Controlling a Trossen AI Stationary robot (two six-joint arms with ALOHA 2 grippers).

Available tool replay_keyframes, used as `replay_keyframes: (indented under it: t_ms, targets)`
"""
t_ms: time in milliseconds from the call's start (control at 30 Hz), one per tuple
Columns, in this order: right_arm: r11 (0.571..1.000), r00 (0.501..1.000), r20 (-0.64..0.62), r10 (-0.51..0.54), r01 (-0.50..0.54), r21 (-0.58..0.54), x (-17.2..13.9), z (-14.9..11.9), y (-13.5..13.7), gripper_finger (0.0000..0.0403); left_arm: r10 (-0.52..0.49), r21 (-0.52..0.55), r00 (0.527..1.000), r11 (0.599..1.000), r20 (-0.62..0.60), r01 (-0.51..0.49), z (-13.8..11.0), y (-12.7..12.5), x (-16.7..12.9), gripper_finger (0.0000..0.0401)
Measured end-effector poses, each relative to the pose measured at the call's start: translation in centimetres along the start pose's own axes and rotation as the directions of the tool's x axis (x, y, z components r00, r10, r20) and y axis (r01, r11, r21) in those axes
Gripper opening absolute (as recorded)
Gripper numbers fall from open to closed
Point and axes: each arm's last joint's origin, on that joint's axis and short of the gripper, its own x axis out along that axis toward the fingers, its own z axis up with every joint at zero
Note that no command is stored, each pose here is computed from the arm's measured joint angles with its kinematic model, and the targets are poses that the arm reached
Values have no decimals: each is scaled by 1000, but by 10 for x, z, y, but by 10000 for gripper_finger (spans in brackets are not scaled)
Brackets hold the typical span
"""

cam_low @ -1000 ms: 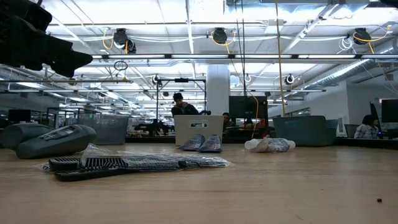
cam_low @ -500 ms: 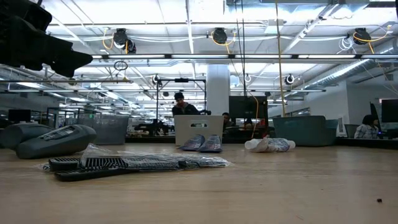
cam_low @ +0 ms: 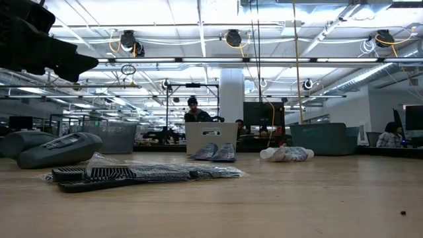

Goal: Pick & Place Travel size toiletries
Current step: Put the bottom white toothpaste into the orange bin

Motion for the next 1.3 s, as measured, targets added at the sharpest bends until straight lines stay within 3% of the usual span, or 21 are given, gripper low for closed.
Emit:
replay_keyframes:
  t_ms: [400, 833, 933, 1067, 1167, 1300]
  targets:
    - [999, 999, 6, -35, 35, 7, 0, 1, -3, 124, 0, 0, 1000, 1000, 0, 0, 0, 0, 0, 282]
    - [1000, 1000, 8, -17, 17, -15, 0, 1, -2, 124, 0, 0, 1000, 1000, 0, 0, 0, 0, 0, 282]
    - [998, 999, 31, 27, -25, -64, 0, 3, 2, 124, 0, 0, 1000, 1000, 0, 0, 0, 0, 0, 282]
    - [973, 980, 120, 161, -137, -188, -2, 11, 15, 121, 0, 0, 1000, 1000, 0, 0, 0, 0, 0, 282]
    - [924, 947, 185, 262, -191, -330, -5, 19, 25, 121, 0, 0, 1000, 1000, 0, 0, 0, 0, 0, 282]
    - [836, 887, 276, 369, -187, -517, -13, 34, 36, 120, 0, 0, 1000, 1000, 0, 0, 0, 0, 0, 282]
